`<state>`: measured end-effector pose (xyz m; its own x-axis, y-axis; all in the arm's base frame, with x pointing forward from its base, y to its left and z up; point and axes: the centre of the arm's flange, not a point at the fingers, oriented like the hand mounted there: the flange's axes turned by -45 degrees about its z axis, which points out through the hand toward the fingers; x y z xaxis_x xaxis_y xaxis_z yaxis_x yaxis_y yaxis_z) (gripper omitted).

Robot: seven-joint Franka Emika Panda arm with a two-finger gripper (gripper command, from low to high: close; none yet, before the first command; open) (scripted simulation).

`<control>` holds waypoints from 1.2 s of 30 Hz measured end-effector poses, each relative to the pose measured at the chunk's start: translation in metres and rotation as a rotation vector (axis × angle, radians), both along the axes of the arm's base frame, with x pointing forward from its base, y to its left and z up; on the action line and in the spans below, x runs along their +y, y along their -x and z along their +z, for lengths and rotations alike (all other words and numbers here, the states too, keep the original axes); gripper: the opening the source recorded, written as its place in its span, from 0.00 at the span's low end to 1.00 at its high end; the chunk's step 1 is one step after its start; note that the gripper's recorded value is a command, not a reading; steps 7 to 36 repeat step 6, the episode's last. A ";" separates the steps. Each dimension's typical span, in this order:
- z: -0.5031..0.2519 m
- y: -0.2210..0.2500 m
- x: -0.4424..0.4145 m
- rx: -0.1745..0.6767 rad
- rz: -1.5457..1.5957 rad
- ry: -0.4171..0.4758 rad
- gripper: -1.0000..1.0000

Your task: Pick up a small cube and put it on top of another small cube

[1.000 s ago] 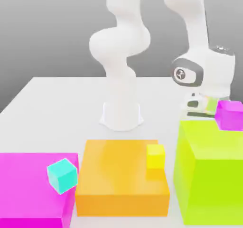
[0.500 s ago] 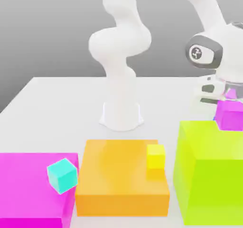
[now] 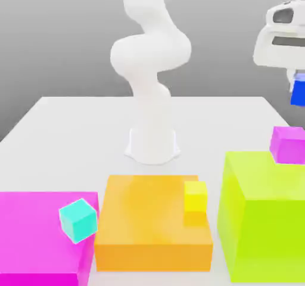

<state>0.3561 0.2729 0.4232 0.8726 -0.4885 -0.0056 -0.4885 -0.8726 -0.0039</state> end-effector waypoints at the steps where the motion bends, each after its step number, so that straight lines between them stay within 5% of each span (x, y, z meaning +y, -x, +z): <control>1: -0.014 0.000 -0.001 -0.002 -0.002 0.002 0.00; 2: -0.025 0.001 -0.001 -0.002 -0.002 0.002 1.00; 36: -0.025 0.001 -0.001 -0.002 -0.002 0.002 1.00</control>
